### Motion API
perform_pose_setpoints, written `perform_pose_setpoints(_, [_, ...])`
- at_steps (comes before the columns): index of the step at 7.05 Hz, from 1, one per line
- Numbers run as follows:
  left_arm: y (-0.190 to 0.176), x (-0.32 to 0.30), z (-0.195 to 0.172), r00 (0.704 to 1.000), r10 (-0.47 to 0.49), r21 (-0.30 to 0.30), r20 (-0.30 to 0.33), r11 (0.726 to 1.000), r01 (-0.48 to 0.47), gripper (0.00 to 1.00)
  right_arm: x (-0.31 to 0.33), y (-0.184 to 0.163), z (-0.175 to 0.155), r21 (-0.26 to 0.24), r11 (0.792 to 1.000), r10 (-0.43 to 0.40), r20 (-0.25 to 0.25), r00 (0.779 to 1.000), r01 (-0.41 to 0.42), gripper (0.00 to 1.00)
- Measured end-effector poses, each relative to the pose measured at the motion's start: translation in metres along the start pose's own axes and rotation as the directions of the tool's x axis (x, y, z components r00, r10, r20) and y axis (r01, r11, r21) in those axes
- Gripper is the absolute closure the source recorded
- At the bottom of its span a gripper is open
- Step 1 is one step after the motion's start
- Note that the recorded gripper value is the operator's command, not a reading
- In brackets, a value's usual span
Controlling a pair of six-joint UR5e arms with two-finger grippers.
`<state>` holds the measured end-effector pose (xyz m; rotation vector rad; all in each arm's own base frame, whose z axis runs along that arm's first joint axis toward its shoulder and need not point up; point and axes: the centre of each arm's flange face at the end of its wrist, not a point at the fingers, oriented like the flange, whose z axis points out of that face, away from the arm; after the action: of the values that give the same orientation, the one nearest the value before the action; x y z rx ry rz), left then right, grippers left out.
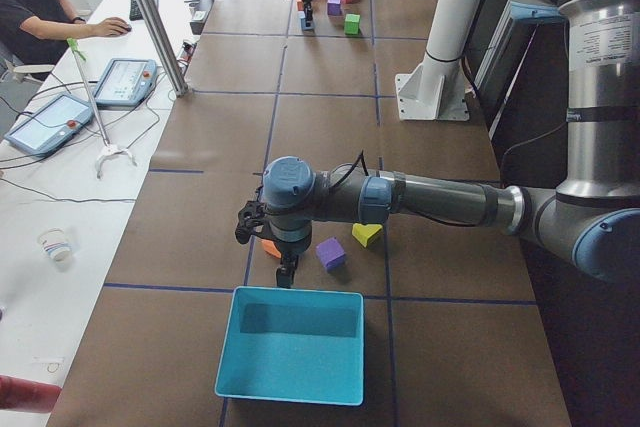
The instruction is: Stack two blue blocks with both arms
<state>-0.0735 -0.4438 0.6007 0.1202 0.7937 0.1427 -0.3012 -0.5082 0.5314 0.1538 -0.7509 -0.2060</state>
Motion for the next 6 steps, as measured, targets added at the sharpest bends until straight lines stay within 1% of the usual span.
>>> perform_pose_setpoints(1, [0.0, 0.002, -0.001, 1.0, 0.002, 0.003, -0.006, 1.0, -0.002, 0.0, -0.006, -0.004, -0.004, 0.01, 1.0, -0.006, 0.006, 1.0, 0.006, 0.97])
perform_pose_setpoints(2, [-0.001, 0.004, -0.003, 1.0, 0.005, 0.007, -0.008, 1.0, -0.005, 0.0, -0.023, -0.016, -0.017, 0.036, 0.999, -0.009, 0.028, 1.0, 0.008, 0.97])
perform_pose_setpoints(3, [-0.001, 0.005, -0.004, 1.0, 0.007, 0.009, -0.008, 1.0, -0.007, 0.0, -0.06, -0.034, -0.035, 0.071, 0.997, 0.006, 0.068, 0.998, -0.011, 0.97])
perform_pose_setpoints(4, [-0.001, 0.006, -0.005, 1.0, 0.008, 0.01, -0.008, 1.0, -0.008, 0.0, -0.117, -0.048, -0.049, 0.089, 0.995, 0.044, 0.128, 0.991, -0.056, 0.98])
perform_pose_setpoints(5, [-0.001, 0.006, -0.005, 1.0, 0.008, 0.011, -0.008, 1.0, -0.008, 0.0, -0.181, -0.055, -0.057, 0.087, 0.99, 0.093, 0.189, 0.978, -0.111, 1.0])
perform_pose_setpoints(6, [-0.001, 0.006, -0.005, 1.0, 0.008, 0.011, -0.008, 1.0, -0.008, 0.0, -0.245, -0.059, -0.061, 0.08, 0.982, 0.146, 0.233, 0.962, -0.168, 1.0])
